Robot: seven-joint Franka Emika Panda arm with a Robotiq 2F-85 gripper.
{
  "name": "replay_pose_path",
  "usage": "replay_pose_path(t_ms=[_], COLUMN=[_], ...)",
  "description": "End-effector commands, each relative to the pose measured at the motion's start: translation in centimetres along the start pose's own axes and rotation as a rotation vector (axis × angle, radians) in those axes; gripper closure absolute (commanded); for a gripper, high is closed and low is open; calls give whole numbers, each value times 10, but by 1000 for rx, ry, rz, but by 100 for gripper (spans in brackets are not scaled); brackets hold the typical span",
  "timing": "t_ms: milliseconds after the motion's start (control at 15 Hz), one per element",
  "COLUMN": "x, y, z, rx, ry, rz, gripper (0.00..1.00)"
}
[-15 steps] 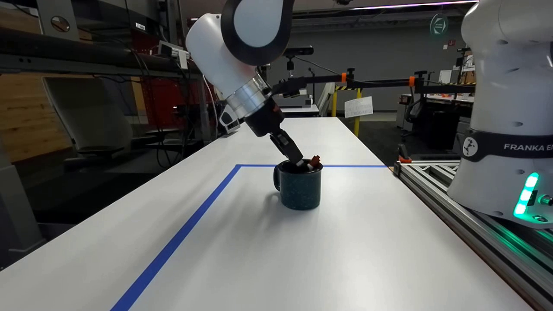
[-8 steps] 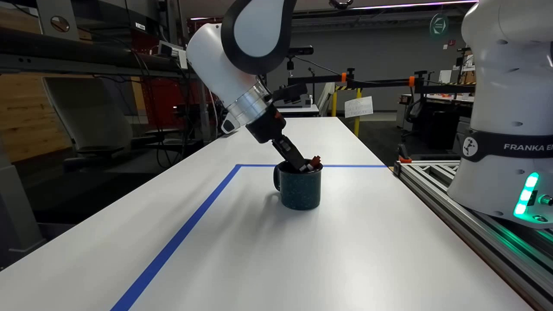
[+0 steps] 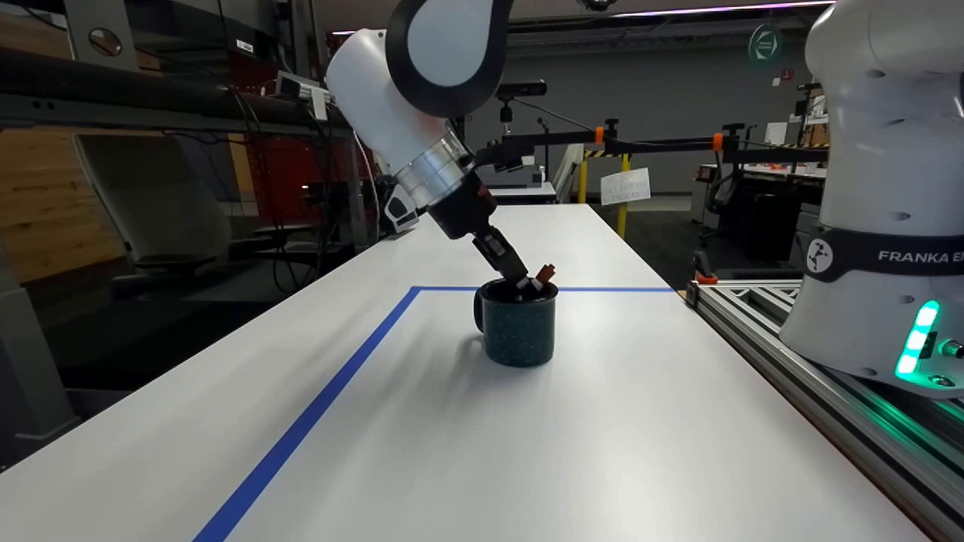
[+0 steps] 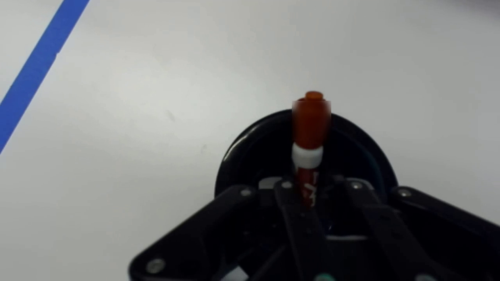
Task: Remove the marker from the cup
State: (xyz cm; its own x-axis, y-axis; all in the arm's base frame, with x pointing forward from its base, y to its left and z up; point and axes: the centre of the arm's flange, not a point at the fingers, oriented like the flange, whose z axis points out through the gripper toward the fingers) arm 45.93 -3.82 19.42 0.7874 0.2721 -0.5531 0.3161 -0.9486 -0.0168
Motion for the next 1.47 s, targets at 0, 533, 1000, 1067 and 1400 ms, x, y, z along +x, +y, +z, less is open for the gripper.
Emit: replay_pose_path(t_ms=[0, 533, 1000, 1067, 1400], x=[-42, -131, -156, -155, -130], y=[-23, -14, 9, 9, -3], z=[-39, -31, 18, 23, 43], rx=[-3, 18, 77, 88, 40], ry=[39, 42, -4, -4, 15], rz=[-7, 412, 781, 787, 717], gripper=[95, 95, 95, 95, 95])
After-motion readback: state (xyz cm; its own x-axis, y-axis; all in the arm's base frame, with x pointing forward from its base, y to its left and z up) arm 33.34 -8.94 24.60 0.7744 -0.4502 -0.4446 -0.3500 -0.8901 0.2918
